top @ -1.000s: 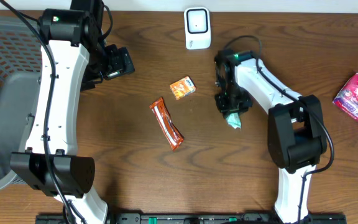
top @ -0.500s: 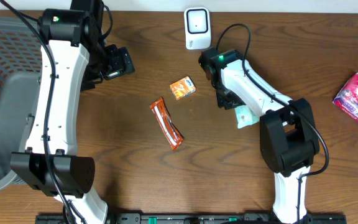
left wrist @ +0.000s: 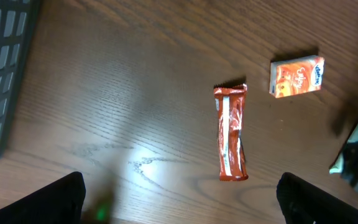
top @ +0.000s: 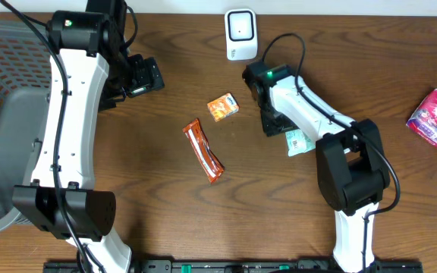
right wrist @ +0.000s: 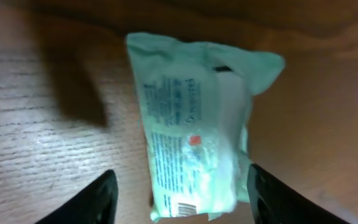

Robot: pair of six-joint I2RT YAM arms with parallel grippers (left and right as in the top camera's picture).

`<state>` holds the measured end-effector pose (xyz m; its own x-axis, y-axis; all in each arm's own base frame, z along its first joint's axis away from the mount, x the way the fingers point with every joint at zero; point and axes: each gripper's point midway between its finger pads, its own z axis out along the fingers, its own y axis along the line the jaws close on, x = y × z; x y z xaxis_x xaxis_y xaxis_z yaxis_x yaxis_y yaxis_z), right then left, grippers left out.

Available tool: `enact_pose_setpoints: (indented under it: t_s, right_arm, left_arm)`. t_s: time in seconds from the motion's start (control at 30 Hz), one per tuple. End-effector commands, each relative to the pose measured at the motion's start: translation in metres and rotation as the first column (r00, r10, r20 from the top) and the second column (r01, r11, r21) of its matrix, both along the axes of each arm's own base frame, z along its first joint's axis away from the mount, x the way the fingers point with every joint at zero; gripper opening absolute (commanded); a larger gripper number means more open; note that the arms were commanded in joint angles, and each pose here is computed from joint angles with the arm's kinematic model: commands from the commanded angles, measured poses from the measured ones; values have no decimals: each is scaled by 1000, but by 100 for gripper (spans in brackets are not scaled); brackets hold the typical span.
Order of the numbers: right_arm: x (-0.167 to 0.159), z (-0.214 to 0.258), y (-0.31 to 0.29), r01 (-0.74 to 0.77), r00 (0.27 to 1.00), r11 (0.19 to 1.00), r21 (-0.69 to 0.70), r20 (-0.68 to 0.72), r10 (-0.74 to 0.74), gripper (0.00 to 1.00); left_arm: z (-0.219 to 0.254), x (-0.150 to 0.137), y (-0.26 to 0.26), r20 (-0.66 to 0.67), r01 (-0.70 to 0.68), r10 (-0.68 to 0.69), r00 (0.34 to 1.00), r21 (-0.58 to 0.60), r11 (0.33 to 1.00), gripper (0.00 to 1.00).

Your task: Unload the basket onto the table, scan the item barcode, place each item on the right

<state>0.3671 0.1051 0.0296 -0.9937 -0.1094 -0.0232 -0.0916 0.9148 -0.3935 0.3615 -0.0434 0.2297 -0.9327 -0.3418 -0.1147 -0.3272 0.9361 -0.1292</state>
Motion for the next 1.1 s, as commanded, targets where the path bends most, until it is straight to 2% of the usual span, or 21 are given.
enact_pose_setpoints:
  t_s: [0.0, 0.13, 0.17, 0.23, 0.3, 0.43, 0.53, 0.77, 0.9, 1.0, 1.07]
  right_arm:
    - [-10, -13, -3, -35, 999, 999, -5, -32, 35, 63]
    - [-13, -25, -6, -28, 999, 1000, -5, -31, 28, 63]
    - [-14, -25, -6, -29, 999, 1000, -6, -33, 29, 60]
    - [-15, -20, -7, -20, 999, 1000, -9, -36, 19, 47]
    - [-12, -11, -7, 1, 1000, 1000, -21, -21, -1, 45]
    - [3, 21, -8, 3, 1000, 998, -56, 19, -2, 53]
    - [10, 37, -7, 1, 999, 998, -64, 41, 1, 54]
    - [4, 31, -10, 2, 1000, 997, -77, 21, 0, 55]
    - [6, 22, -18, 89, 995, 994, -68, 61, -85, 56]
    - [7, 9, -23, 148, 988, 989, -1, 50, -148, 69]
    - [4, 2, -19, 146, 989, 985, 95, -16, -145, 63]
  left_arm:
    - [-3, 0, 2, -11, -6, 6, 1000, 6, 1000, 98]
    - [-3, 0, 2, -12, -6, 6, 1000, 6, 1000, 98]
    - [-3, 0, 2, -11, -6, 6, 1000, 6, 1000, 98]
    - [-3, 0, 2, -12, -6, 6, 1000, 6, 1000, 98]
    - [-3, 0, 2, -11, -6, 6, 1000, 6, 1000, 98]
    - [-3, 0, 2, -12, -6, 6, 1000, 6, 1000, 98]
    - [-3, 0, 2, -12, -6, 6, 1000, 6, 1000, 98]
    - [-3, 0, 2, -11, -6, 6, 1000, 6, 1000, 98]
    - [-3, 0, 2, -11, -6, 6, 1000, 6, 1000, 98]
    - [-3, 0, 2, -11, -6, 6, 1000, 6, 1000, 98]
    - [-3, 0, 2, -11, -6, 6, 1000, 6, 1000, 98]
